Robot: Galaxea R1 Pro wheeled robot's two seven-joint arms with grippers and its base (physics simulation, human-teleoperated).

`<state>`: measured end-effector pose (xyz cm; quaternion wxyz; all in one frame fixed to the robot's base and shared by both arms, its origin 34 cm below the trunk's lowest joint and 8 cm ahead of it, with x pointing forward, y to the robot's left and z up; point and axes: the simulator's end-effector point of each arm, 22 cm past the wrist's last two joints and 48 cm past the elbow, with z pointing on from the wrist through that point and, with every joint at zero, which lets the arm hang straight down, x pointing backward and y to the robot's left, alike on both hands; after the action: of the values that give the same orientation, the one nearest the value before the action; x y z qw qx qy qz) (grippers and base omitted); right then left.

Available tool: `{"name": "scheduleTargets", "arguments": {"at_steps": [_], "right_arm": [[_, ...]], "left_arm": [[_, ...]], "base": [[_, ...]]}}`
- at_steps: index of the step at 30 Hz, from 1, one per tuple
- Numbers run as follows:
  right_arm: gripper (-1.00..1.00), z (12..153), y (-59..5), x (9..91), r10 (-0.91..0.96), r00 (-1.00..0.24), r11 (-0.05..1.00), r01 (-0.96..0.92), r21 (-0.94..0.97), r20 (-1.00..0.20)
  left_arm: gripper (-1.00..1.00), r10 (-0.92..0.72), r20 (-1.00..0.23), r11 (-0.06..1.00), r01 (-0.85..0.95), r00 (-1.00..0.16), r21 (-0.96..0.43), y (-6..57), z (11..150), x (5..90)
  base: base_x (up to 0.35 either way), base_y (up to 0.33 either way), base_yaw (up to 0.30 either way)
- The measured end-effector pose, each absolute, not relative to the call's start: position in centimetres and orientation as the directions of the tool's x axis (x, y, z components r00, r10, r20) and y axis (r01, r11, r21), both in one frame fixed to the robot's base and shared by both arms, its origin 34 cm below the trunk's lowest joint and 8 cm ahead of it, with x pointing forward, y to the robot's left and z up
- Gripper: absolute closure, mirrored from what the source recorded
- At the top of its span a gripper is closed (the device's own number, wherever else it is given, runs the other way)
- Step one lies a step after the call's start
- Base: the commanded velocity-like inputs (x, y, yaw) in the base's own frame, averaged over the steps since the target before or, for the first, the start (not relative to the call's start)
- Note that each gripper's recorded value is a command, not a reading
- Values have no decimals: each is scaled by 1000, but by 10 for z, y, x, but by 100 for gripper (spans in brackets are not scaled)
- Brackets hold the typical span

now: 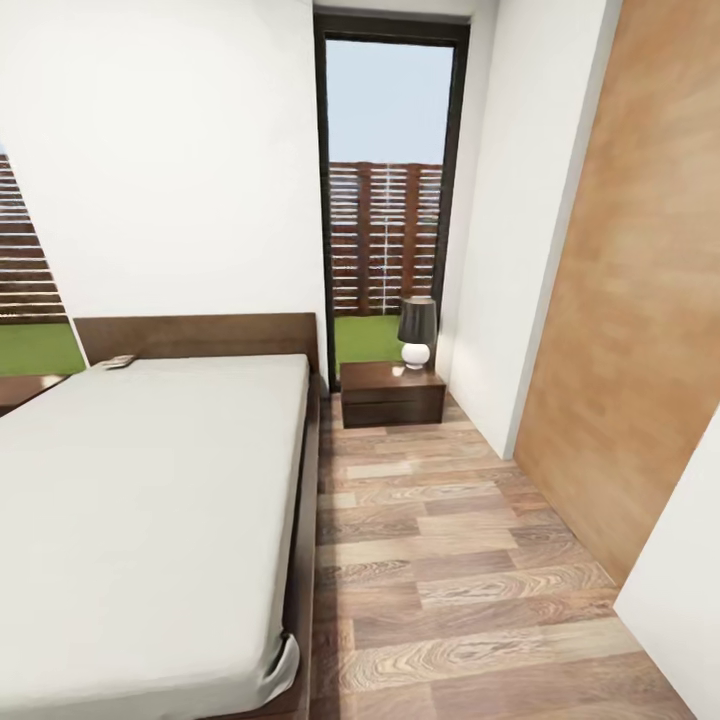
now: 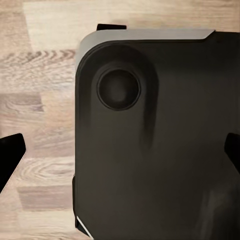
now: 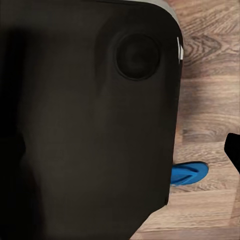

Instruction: In the bedroom, move the book from the bed onto either nightstand, and place the two sandals side by side next to the bed.

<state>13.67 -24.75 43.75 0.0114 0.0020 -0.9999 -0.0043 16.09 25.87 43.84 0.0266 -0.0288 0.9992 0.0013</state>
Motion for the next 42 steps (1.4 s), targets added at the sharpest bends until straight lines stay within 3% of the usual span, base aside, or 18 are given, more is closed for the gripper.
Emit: {"name": "scheduleTargets", "arguments": {"at_steps": [15,42], "right_arm": [[-100,438,-243,139,-5,-1000,1000,-4,10,10],[-100,438,-241,147,-13,-1000,1000,-13,11,-26]], "left_arm": [[-100,-56,-53,998,-56,-997,1,259,438,161],[-100,-58,-52,998,-58,-997,1,259,438,161]], "base": [[213,-151,-41],[56,-32,-259]]}}
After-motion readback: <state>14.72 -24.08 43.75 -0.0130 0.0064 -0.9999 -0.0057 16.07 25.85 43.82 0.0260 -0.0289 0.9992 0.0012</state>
